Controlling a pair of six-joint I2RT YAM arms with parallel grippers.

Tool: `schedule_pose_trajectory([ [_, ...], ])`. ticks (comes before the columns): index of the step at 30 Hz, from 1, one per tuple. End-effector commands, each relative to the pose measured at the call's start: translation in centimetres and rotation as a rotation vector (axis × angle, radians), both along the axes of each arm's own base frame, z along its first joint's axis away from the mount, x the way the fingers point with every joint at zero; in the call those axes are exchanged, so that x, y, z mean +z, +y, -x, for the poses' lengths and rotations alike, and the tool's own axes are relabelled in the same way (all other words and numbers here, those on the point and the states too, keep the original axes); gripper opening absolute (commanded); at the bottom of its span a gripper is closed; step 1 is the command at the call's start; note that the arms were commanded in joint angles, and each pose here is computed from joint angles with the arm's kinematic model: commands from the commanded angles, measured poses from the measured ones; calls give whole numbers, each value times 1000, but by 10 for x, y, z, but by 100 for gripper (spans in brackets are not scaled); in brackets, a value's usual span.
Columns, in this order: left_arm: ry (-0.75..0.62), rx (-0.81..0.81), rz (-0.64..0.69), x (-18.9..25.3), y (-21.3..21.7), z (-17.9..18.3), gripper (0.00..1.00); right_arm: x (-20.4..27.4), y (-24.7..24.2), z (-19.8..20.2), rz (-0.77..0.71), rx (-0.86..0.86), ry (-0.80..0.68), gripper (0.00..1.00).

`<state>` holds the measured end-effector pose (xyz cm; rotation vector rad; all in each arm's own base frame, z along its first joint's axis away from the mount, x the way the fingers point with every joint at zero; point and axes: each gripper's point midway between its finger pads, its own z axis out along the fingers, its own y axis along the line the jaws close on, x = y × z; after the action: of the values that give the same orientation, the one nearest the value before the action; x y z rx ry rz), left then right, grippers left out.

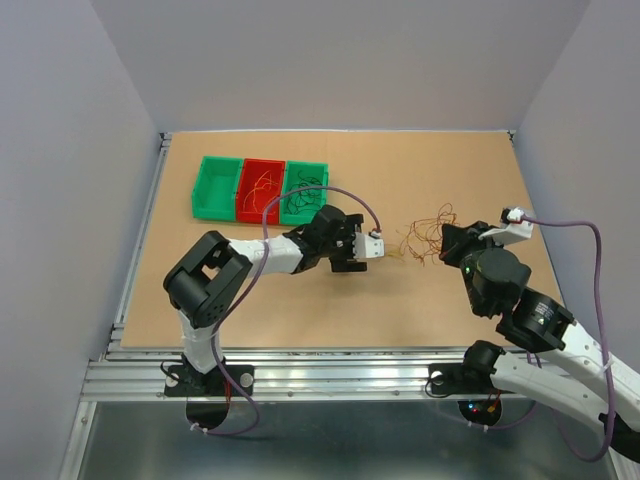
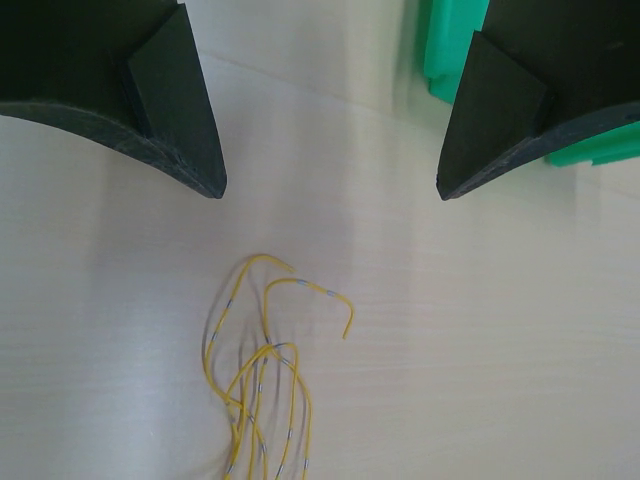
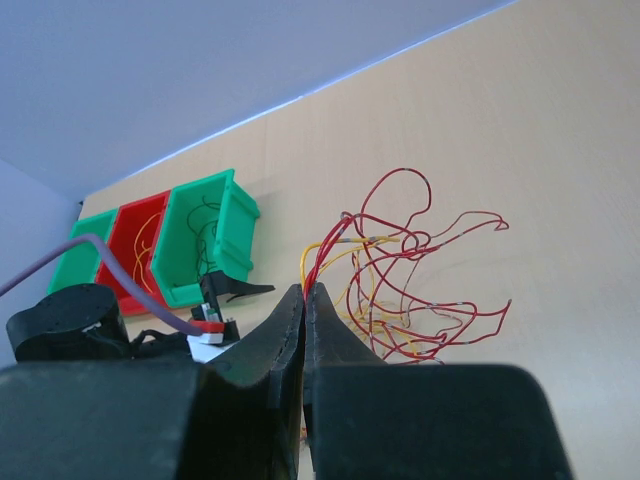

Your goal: Untangle the cables

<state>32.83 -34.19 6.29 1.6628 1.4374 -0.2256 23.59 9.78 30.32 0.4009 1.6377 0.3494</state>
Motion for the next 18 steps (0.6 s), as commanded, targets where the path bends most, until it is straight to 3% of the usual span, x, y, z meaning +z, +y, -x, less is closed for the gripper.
schedule_pose_trajectory([
  [1,-82,-94,76,31,-37,-8,99,-7,-6,-2,3,-43,-2,1],
  [9,-110,-172,71,33,-72,5,96,-5,-8,-1,-1,-43,-8,1],
  [18,-16,-222,35,9,-94,11,86,-2,-8,1,-14,-32,-17,0],
])
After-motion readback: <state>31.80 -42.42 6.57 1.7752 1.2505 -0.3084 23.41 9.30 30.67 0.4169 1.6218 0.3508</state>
